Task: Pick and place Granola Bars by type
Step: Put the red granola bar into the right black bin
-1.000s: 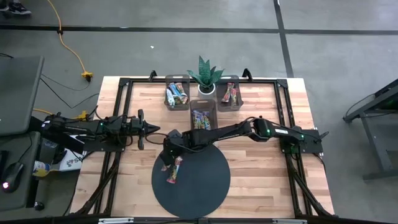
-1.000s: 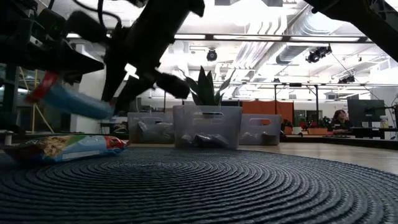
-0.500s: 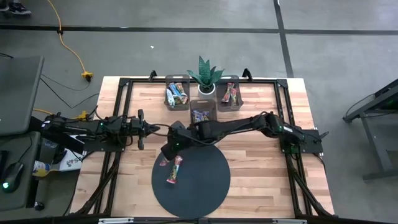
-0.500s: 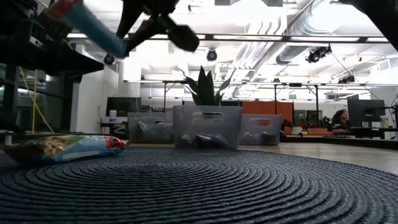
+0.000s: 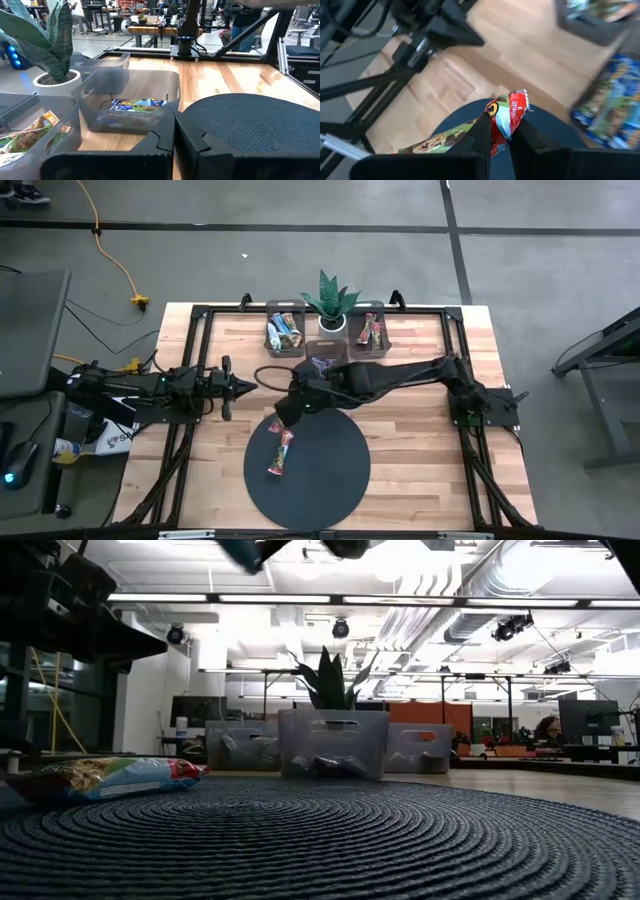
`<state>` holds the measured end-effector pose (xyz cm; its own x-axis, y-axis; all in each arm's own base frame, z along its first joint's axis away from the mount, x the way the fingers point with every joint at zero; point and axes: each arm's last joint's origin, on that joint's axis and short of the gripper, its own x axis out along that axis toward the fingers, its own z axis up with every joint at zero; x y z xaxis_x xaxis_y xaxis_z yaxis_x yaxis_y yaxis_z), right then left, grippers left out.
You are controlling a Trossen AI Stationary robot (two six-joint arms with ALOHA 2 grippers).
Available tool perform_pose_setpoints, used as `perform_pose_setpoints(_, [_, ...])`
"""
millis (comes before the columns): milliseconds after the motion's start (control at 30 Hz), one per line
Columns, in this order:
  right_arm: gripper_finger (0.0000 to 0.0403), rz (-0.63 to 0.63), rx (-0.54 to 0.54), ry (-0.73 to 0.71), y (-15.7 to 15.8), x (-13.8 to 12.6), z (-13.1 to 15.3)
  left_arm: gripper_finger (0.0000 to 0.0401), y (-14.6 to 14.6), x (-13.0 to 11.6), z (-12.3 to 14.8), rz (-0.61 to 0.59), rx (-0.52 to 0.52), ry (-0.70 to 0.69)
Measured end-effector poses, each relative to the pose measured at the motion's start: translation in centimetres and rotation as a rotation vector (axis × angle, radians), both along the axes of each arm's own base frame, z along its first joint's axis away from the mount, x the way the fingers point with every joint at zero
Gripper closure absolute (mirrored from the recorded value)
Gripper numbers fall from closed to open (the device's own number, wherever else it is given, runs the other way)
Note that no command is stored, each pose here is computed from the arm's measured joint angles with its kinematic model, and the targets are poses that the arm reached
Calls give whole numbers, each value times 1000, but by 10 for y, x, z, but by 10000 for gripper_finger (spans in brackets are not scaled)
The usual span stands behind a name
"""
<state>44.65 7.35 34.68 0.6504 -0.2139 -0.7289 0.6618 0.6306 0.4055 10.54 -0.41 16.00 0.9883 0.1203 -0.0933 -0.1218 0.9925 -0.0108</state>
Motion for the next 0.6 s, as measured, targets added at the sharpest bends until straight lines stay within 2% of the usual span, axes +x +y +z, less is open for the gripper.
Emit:
perform_pose_setpoints(200, [372, -109, -37, 17, -8, -31, 28, 400, 0, 0, 0, 0, 0, 1])
perform_pose_setpoints(600, [372, -312, -156, -138, -27, -91, 91, 400, 0, 0, 0, 0, 0, -1])
